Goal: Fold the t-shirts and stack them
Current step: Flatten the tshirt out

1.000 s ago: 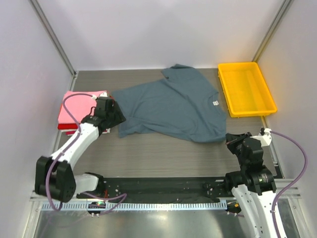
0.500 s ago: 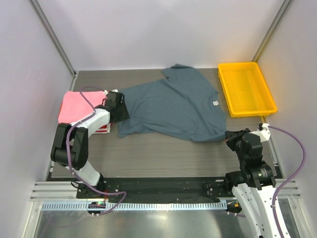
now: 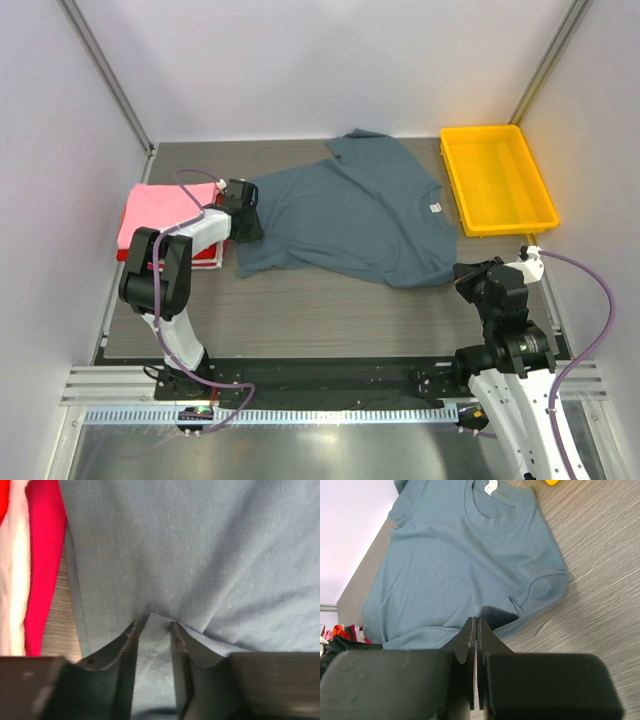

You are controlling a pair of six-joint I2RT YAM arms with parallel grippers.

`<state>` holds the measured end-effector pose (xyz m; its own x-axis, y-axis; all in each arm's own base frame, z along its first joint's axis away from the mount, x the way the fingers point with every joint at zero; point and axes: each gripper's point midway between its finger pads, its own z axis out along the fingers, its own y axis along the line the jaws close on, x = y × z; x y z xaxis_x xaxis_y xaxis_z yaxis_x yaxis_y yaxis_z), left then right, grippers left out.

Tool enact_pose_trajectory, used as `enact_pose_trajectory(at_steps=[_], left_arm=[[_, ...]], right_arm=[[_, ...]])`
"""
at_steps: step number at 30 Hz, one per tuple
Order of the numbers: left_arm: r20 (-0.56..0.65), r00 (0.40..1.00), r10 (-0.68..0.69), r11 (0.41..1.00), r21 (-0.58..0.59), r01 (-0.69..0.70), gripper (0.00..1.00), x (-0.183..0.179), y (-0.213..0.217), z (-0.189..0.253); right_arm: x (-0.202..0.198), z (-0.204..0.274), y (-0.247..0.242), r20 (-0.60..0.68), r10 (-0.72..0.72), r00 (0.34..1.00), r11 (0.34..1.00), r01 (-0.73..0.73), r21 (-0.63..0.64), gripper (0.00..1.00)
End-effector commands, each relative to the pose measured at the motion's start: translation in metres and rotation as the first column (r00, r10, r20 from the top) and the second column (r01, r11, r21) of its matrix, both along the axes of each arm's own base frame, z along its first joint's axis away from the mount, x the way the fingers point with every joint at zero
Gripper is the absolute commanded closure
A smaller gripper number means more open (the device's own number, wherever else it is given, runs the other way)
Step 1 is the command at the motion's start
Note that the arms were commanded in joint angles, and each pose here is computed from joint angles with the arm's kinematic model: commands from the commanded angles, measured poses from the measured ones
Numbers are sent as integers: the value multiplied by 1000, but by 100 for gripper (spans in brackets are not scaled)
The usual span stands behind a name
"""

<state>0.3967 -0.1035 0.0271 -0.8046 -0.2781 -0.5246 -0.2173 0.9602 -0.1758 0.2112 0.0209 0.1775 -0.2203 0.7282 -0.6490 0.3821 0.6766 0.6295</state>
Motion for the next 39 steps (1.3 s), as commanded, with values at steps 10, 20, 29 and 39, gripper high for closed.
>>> enact_pose_trajectory(at_steps=[10,20,29,39], left_arm=[[53,999,12,1000,-15,-11,100,9,-3,27],[130,988,82,995,-71,-73,100,-32,8,64],[243,958,150,980,-161,-112,100,-90,22,96],[289,926,243,942,-297,-154,100,-151,31,96]], right_arm=[[13,15,-3,36,-11,999,1000,12,-21,97],[24,65,-24,105,-79,991,987,92,-134,99],[19,90,-48,161,-162,973,957,195,-216,99],[26,44,-27,62,-74,995,979,84,-186,99]])
